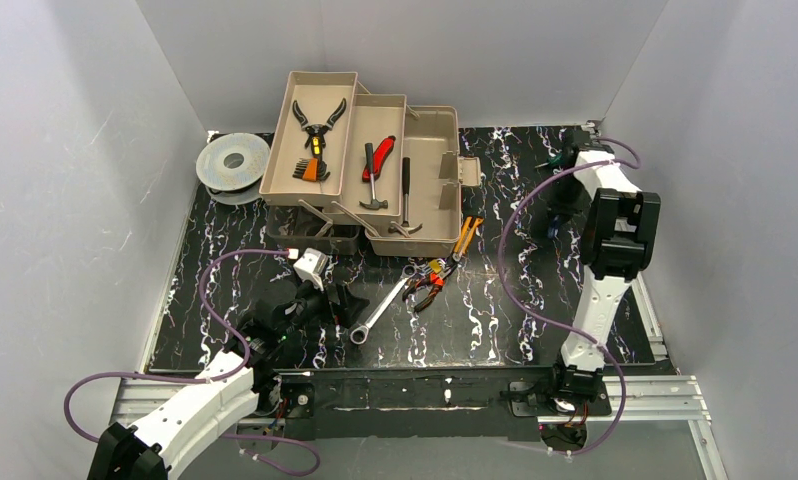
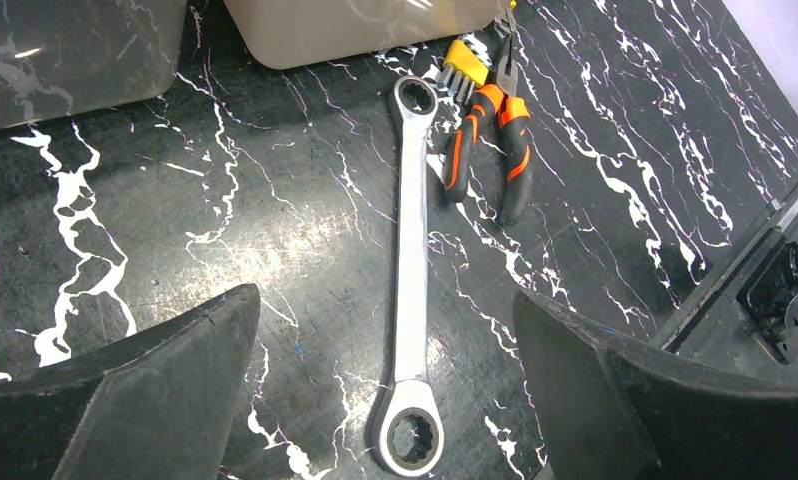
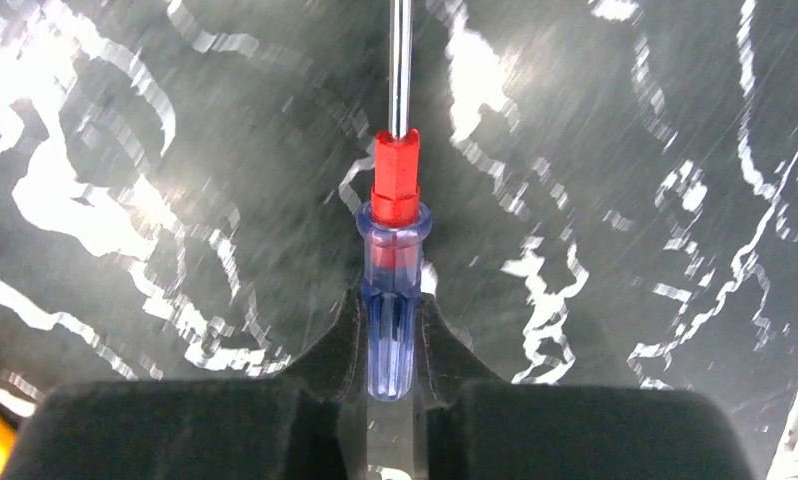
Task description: Pack the tool kit
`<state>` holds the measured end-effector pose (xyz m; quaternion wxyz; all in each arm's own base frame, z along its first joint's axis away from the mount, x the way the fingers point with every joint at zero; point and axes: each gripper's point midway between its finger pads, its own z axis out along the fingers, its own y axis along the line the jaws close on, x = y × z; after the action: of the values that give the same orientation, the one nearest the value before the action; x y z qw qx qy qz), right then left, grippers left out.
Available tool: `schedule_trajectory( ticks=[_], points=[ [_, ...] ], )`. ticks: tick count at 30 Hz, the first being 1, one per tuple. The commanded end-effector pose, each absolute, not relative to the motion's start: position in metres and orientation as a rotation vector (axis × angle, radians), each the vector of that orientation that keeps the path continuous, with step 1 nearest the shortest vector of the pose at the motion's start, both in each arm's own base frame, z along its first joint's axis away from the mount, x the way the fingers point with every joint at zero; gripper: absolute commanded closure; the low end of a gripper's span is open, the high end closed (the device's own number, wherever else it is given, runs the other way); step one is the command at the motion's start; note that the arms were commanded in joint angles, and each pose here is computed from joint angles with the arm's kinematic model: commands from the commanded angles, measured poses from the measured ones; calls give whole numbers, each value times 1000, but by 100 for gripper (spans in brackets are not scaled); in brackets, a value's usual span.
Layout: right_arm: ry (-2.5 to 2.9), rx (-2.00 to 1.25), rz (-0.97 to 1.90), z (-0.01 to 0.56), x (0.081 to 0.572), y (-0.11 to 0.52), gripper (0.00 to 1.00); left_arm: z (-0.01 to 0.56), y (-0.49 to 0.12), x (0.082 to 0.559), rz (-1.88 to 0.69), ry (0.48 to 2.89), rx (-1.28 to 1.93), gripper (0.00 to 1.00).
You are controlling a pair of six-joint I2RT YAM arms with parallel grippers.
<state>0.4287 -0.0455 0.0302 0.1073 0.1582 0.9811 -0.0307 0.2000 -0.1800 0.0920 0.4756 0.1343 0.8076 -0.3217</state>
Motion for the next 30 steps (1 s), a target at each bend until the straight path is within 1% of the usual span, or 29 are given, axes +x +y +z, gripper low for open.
schedule_trajectory(
  ticks=[1, 6, 9, 12, 15, 25, 26, 27, 29, 30],
  points=[
    [2727, 371, -51, 101, 429, -4, 99, 107, -184, 203, -794, 1936, 350, 2],
    [2562, 142, 71, 169, 428, 82, 99, 107, -183, 202, -795, 1934, 350, 2],
    [2453, 27, 247, 209, 428, 137, 99, 107, -183, 202, -795, 1934, 348, 2],
    [2404, -52, 459, 230, 421, 185, 99, 107, -183, 202, -793, 1934, 346, 2],
    [2388, -121, 609, 233, 417, 222, 99, 108, -183, 202, -794, 1930, 347, 2],
    [2440, -198, 796, 205, 409, 279, 98, 106, -183, 202, -796, 1936, 350, 2],
    [2443, -204, 798, 204, 409, 282, 94, 106, -183, 202, -797, 1936, 348, 2],
    [2443, -207, 799, 204, 409, 285, 86, 106, -183, 202, -796, 1937, 347, 2],
    [2452, -213, 798, 203, 407, 287, 56, 106, -183, 202, -796, 1937, 348, 2],
    [2450, -215, 791, 204, 406, 287, 47, 106, -183, 202, -796, 1938, 348, 2]
  ],
)
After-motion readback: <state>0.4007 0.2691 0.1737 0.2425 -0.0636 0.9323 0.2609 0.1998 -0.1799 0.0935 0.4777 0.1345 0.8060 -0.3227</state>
